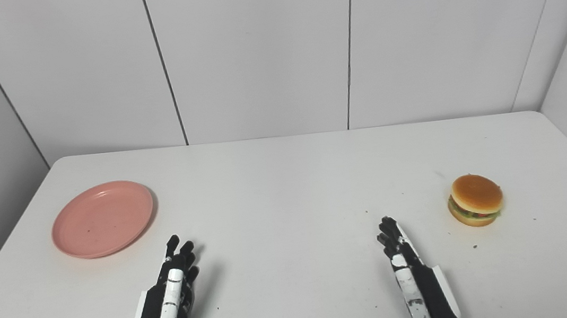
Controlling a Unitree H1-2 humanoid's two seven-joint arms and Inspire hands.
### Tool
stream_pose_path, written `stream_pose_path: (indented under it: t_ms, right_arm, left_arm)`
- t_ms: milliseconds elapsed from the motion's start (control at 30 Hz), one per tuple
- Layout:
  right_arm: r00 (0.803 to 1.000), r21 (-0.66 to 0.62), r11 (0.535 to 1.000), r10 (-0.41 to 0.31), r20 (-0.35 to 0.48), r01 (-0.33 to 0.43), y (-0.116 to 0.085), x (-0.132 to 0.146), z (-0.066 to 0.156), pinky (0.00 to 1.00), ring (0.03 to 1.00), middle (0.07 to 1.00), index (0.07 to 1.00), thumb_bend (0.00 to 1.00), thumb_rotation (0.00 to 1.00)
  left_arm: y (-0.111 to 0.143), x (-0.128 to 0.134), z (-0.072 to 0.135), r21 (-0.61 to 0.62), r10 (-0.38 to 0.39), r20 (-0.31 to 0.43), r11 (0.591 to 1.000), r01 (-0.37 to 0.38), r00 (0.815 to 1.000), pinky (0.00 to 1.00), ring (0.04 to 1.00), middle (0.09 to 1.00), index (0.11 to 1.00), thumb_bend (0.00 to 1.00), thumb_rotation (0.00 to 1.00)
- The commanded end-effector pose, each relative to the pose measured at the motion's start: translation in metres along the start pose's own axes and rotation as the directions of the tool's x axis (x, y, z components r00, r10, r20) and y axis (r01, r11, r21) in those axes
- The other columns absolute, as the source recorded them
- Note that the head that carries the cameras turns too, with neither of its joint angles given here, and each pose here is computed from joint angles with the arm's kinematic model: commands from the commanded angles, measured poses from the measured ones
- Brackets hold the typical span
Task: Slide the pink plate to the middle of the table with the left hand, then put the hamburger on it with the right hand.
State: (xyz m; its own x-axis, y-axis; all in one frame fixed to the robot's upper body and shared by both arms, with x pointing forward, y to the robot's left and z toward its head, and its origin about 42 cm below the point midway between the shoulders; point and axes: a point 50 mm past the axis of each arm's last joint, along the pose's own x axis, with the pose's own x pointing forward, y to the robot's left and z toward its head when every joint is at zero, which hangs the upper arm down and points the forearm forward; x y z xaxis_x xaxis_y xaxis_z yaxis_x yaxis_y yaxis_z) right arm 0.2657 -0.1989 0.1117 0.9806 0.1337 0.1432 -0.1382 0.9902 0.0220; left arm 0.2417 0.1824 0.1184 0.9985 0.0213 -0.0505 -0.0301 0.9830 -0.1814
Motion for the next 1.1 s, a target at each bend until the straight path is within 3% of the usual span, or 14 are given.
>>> stream_pose_path:
  t_ms: [0, 433, 733, 1067]
  right_arm:
    - [1.000, 0.010, 1.000, 0.014, -0.025, -0.014, 0.003, -0.002, -0.002, 0.99, 0.942, 0.955, 0.944, 0.87, 1.00]
    - [0.999, 0.021, 1.000, 0.018, -0.040, -0.017, -0.018, -0.003, -0.021, 1.00, 0.939, 0.944, 0.943, 0.84, 1.00]
    - [0.999, 0.018, 1.000, 0.024, -0.040, -0.023, -0.033, -0.002, -0.038, 1.00, 0.961, 0.967, 0.956, 0.83, 1.00]
    - [0.999, 0.019, 1.000, 0.020, -0.046, -0.019, -0.039, 0.002, -0.049, 1.00, 0.948, 0.961, 0.956, 0.85, 1.00]
  left_arm:
    - [0.005, -0.012, -0.007, 0.017, 0.002, -0.041, 1.000, -0.001, 0.999, 1.00, 0.986, 0.958, 0.978, 0.76, 0.82]
    - [-0.012, -0.007, -0.029, 0.020, 0.003, -0.054, 1.000, -0.002, 0.999, 1.00, 0.973, 0.948, 0.971, 0.71, 0.83]
    - [-0.024, -0.002, -0.045, 0.026, -0.012, -0.033, 1.000, 0.013, 0.999, 1.00, 0.973, 0.957, 0.984, 0.58, 0.86]
    - [-0.029, 0.003, -0.056, 0.044, -0.012, -0.023, 0.999, 0.013, 1.000, 1.00, 0.974, 0.949, 0.969, 0.57, 0.85]
